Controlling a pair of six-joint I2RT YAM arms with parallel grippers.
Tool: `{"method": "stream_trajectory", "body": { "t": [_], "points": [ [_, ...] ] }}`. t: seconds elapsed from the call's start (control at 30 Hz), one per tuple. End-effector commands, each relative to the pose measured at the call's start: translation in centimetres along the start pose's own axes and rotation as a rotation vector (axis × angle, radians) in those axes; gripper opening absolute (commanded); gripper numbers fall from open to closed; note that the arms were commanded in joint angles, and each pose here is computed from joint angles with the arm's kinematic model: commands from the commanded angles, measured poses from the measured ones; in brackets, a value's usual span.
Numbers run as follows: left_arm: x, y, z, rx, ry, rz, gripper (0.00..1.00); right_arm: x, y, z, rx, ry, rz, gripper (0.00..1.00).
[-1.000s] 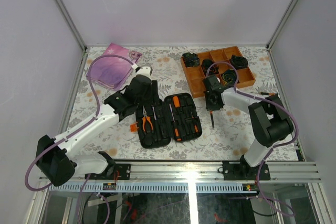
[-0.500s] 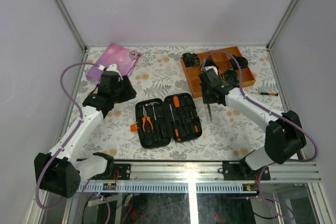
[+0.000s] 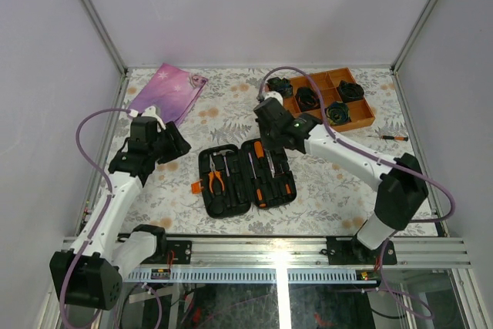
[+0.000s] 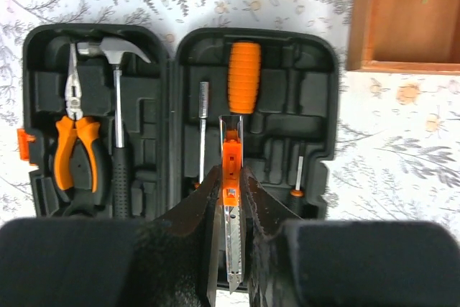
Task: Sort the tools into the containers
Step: Pick up the utility knife at the center of the board.
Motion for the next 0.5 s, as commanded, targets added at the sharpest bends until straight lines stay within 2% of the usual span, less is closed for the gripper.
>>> {"method": "stream_trajectory", "body": {
  "t": [0.0, 0.47],
  "points": [
    [0.5, 0.5, -0.1, -0.015, -0.017, -0.042, 0.54, -0.3, 0.6, 3.7, -0.041, 0.065, -0.001, 0.10],
    [1.0, 0.6, -0.3, -0.015, -0.031, -0.062, 0.55, -4.6, -1.9, 8.9, -0.038, 0.090, 0.090, 0.08]
  ]
}}
Point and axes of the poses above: each gripper's point midway between its finger pads, its own x axis back along the fingers, its own z axis along the line the jaws close on, y = z × x, the point moved 3 cm from there along x, back along the fingers
